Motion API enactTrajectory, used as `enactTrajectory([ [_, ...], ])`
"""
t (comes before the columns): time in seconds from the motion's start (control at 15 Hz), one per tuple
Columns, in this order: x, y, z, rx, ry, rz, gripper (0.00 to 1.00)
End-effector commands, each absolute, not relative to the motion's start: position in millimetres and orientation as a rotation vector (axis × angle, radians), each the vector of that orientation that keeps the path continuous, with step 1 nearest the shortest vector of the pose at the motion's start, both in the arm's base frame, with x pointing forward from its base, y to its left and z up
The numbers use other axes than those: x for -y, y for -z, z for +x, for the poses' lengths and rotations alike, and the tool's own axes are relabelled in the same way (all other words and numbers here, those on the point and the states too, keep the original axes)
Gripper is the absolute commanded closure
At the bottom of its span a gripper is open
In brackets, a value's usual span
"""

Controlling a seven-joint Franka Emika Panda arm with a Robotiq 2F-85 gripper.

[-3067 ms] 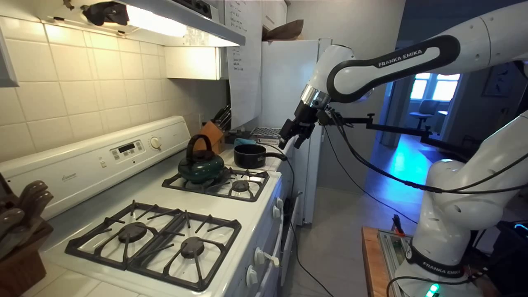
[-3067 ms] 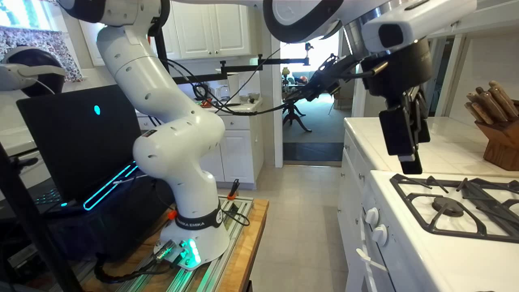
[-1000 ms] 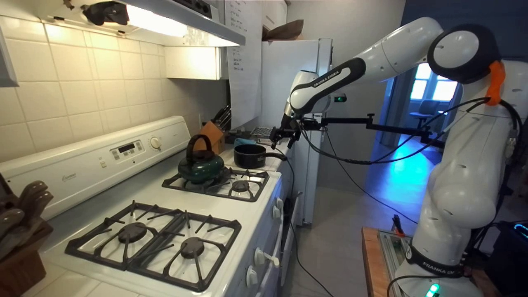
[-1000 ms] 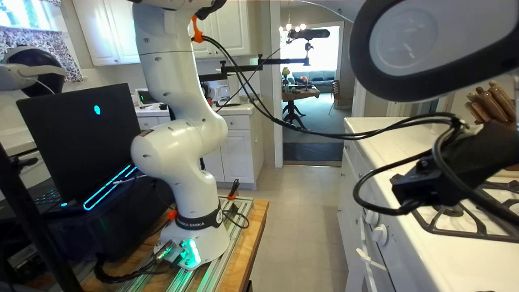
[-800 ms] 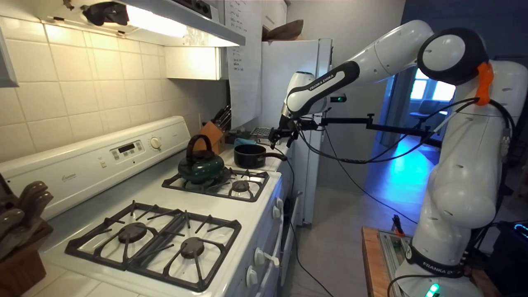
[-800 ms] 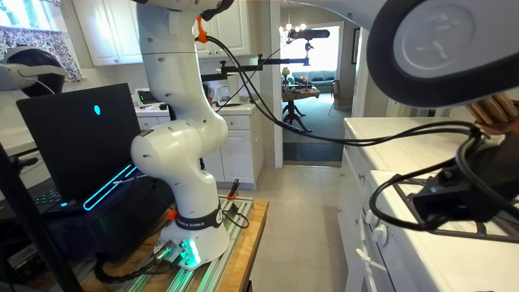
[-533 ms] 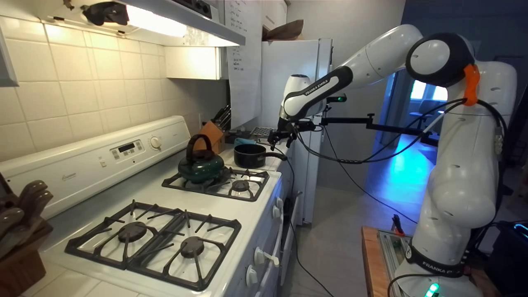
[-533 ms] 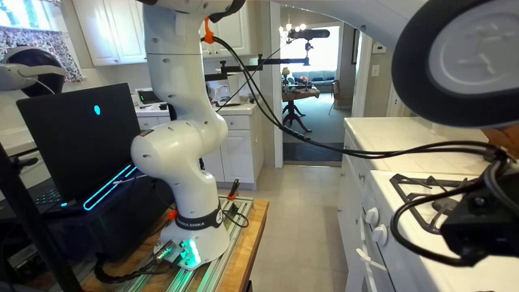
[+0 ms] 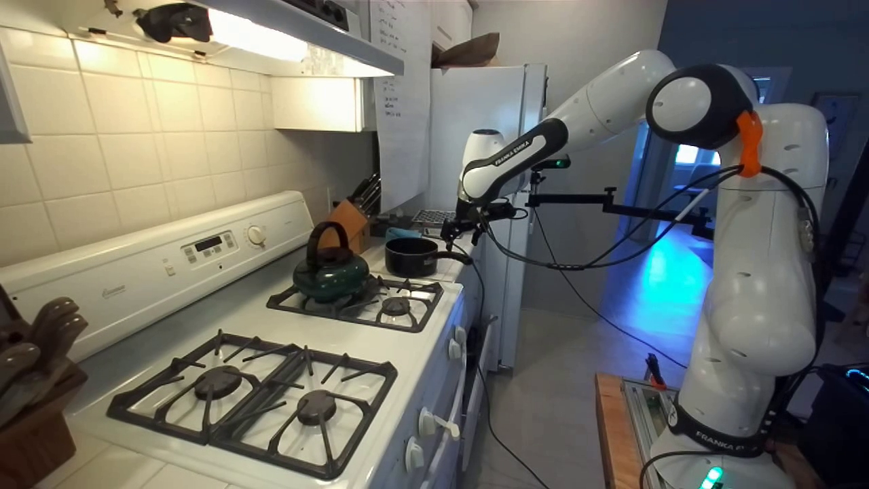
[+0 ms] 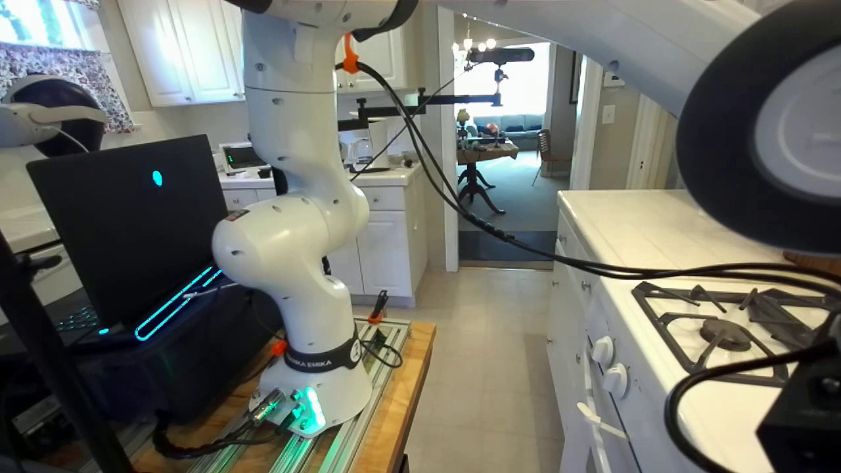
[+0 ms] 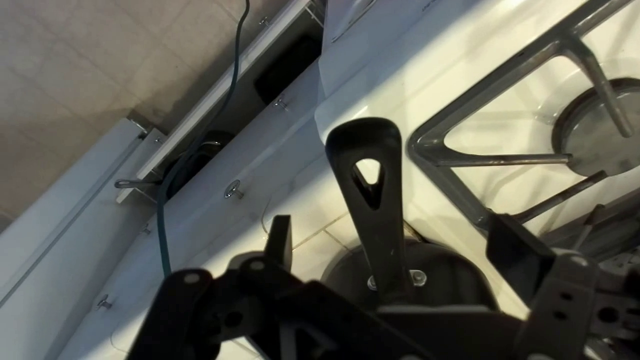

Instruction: Put the pot on the stove

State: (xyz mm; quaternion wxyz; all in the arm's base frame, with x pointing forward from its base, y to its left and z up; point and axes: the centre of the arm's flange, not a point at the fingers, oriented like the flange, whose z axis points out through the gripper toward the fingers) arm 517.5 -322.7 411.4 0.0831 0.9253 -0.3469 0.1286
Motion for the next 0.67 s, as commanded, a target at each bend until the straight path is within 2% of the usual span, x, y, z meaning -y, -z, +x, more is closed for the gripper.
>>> enactTrajectory([
  [0.0,334,-407,526,1.032,-0.373,2.736,0.00],
  [0.6,345,-394,544,1.022,-0.404,2.750,0.00],
])
